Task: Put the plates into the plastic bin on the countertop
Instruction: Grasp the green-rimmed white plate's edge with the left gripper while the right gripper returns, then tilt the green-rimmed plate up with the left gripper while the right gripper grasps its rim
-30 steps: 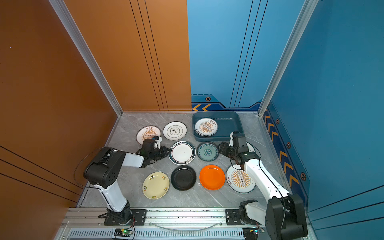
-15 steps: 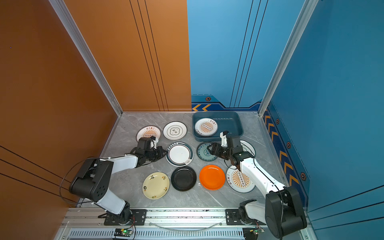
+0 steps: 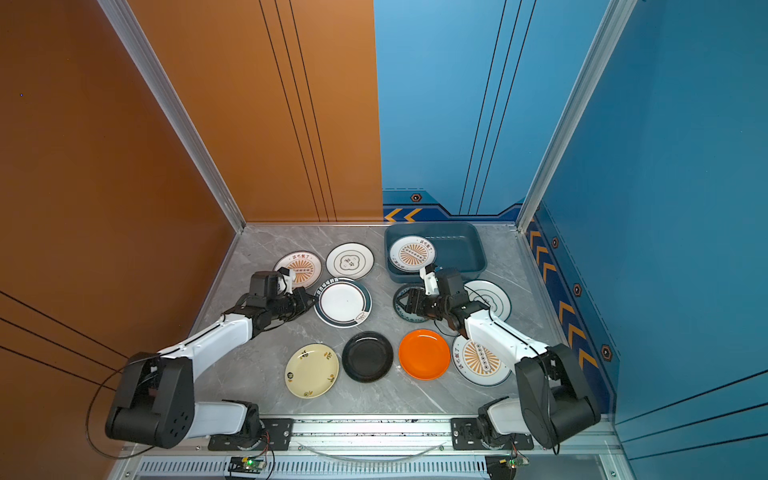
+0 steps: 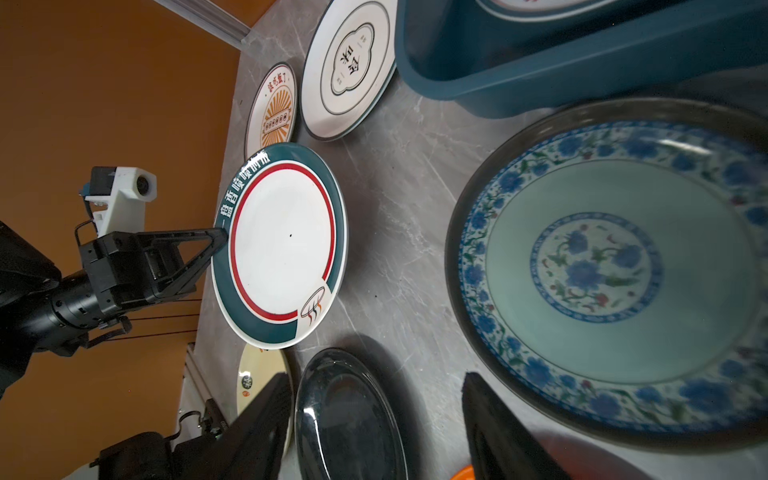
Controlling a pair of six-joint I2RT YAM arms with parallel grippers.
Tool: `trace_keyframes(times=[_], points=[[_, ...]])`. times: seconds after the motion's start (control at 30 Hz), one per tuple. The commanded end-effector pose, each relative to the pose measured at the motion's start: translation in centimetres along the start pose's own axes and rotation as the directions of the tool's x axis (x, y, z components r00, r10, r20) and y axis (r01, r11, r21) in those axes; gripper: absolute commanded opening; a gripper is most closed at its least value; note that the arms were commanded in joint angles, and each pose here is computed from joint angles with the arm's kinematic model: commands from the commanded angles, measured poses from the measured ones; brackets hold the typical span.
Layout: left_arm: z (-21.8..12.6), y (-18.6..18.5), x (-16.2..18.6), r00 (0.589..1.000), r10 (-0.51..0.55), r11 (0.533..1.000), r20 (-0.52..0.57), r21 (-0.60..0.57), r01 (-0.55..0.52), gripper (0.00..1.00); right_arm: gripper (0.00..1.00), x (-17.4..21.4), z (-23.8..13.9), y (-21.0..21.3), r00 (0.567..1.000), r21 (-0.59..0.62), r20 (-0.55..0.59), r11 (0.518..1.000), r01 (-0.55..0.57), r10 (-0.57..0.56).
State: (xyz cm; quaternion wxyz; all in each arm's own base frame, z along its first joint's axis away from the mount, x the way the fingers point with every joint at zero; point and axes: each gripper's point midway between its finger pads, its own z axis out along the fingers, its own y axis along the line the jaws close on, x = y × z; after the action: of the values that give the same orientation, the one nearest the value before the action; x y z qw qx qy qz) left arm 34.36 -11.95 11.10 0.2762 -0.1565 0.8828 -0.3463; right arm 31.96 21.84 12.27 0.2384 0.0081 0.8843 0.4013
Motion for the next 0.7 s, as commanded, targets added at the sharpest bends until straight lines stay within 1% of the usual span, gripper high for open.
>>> trace_keyframes(times=[0.0, 0.2, 0.4, 0.67], points=[[-1.1, -1.6, 0.1, 1.0, -0.016, 0.997, -0.016, 0.079, 0.017, 0.0, 0.67, -1.1, 1.4, 2.8, 1.0, -0.141, 0.005, 0.99, -0.001, 0.002], [-2.3, -2.3, 0.0, 1.0, -0.012, 0.995, -0.005, 0.096, 0.013, 0.0, 0.68, -1.2, 3.6, 5.6, 1.0, -0.237, -0.005, 0.971, 0.021, -0.023], [-2.7, -3.0, 0.1, 1.0, -0.016, 0.992, -0.011, 0.128, 0.017, 0.0, 0.67, -0.5, 6.1, 7.1, 0.998, -0.252, -0.046, 0.967, 0.033, -0.046], [-3.0, -4.0, 0.1, 1.0, -0.027, 0.985, -0.012, 0.17, 0.028, 0.0, 0.64, 0.1, 8.9, 8.4, 0.996, -0.294, -0.082, 0.956, -0.002, -0.023]])
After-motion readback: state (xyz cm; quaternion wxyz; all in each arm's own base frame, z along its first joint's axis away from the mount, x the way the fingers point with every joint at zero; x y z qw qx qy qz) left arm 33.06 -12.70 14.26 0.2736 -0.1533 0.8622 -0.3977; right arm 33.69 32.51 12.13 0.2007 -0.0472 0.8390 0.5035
